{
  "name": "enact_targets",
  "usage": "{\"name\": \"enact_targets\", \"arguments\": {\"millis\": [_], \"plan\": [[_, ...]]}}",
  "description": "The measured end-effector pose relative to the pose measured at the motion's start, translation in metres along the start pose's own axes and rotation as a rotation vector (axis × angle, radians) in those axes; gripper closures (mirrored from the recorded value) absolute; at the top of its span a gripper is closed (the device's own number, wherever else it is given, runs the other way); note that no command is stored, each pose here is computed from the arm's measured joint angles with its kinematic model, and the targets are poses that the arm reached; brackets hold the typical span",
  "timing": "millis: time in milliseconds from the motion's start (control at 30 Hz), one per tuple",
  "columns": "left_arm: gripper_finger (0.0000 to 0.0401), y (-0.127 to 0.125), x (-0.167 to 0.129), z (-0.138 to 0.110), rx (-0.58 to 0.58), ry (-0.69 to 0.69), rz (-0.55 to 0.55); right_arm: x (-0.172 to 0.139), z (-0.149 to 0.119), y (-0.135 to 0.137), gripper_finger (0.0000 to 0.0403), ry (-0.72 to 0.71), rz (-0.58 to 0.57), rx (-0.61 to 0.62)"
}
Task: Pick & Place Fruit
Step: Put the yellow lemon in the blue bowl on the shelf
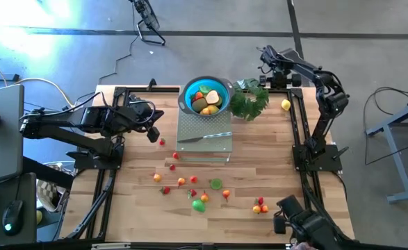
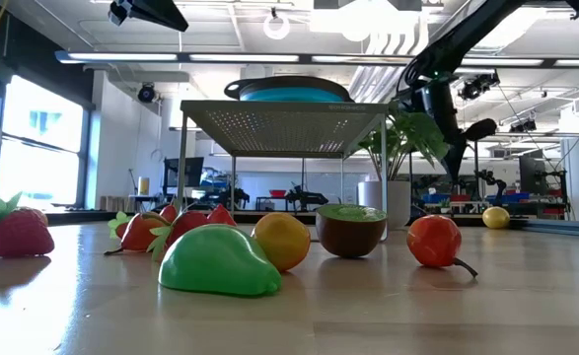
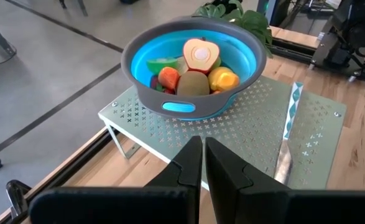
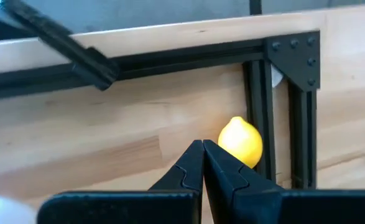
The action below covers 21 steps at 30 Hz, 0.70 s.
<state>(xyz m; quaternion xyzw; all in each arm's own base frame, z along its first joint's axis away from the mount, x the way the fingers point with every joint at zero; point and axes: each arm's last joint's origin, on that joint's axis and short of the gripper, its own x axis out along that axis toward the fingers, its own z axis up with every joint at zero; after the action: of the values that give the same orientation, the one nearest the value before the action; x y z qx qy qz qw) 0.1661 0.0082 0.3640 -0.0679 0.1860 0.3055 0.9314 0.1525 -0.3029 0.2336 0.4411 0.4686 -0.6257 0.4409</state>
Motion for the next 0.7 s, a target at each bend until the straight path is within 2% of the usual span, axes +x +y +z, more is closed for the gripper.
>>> {"name": "enact_targets", "arguments": {"millis": [167, 300, 467, 700], "plan": [[0.0387, 0.0, 0.0, 0.0, 0.0, 0.0, 0.0, 0.02, -0.009, -0.001, 0.04, 0.015, -0.04, 0.088], [0.0387, 0.0, 0.0, -0.001, 0.007, 0.009, 0.003, 0.033, -0.013, 0.003, 0.04, -0.029, -0.044, 0.166], [0.0387, 0.001, 0.0, -0.002, 0.017, 0.022, 0.007, 0.033, -0.013, 0.011, 0.04, -0.087, -0.013, 0.231], [0.0387, 0.001, 0.0, -0.003, 0.018, 0.024, 0.007, 0.03, -0.021, 0.022, 0.04, -0.027, 0.06, 0.275]]}}
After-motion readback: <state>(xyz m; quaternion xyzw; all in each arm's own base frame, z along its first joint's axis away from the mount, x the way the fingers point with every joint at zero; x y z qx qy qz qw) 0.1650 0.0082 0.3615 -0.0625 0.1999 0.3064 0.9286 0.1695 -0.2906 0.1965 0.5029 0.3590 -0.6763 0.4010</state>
